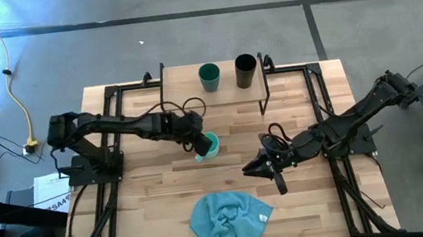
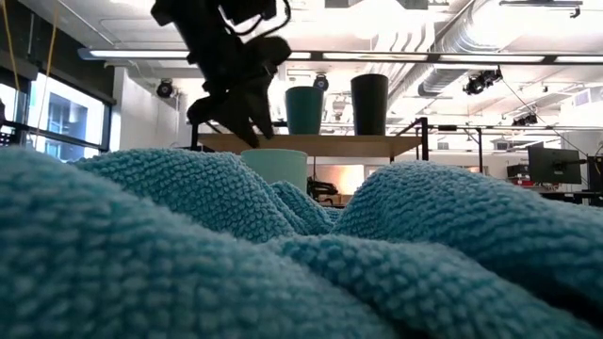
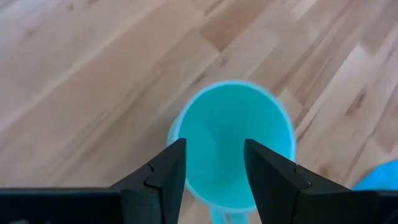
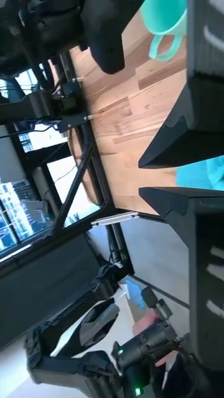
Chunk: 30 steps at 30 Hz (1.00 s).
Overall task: Stack small to large cups/mugs on shelf
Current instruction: Put the blue mug on the shelf
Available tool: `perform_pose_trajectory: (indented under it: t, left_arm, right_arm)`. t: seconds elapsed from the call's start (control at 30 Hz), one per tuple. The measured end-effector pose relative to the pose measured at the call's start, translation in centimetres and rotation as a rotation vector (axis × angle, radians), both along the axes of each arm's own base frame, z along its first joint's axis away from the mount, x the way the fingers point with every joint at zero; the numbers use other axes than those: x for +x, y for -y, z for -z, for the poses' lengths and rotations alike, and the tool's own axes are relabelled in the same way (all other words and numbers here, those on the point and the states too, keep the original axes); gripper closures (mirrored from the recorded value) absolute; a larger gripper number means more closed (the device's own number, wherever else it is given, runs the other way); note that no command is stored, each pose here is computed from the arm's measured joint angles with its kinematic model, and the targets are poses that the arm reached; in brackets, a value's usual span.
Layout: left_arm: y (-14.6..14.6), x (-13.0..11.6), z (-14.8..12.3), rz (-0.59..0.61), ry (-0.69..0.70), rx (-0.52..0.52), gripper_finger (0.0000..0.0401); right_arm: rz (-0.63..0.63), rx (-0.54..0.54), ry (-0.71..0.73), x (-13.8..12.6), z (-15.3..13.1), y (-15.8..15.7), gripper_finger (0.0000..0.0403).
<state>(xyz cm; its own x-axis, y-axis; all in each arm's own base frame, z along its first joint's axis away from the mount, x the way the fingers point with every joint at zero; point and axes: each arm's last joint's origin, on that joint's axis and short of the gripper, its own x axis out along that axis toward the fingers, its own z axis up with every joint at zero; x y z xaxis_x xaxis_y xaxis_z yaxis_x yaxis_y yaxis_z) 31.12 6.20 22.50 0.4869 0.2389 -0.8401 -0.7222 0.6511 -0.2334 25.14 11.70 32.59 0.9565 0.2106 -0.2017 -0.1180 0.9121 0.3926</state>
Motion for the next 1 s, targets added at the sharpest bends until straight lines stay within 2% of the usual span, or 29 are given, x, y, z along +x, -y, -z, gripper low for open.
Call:
perform_pose_trajectory:
  t: [0.3,0.67,1.0]
  left_arm:
    - [-0.1,0.3,0.8,0.013,-0.076,-0.011,0.0252]
    - [-0.1,0.2,1.0,0.002,-0.096,0.006,0.0252]
    - [-0.3,0.5,1.9,-0.004,-0.12,-0.022,0.0252]
  right_arm:
    - [0.002,0.002,-0.001,-0.3,0.0,-0.4,0.0353]
    - [0.002,0.004,0.003,-0.3,-0.1,-0.4,0.0353]
    - [0.002,0.008,0.01,-0.3,-0.2,-0.4,0.0353]
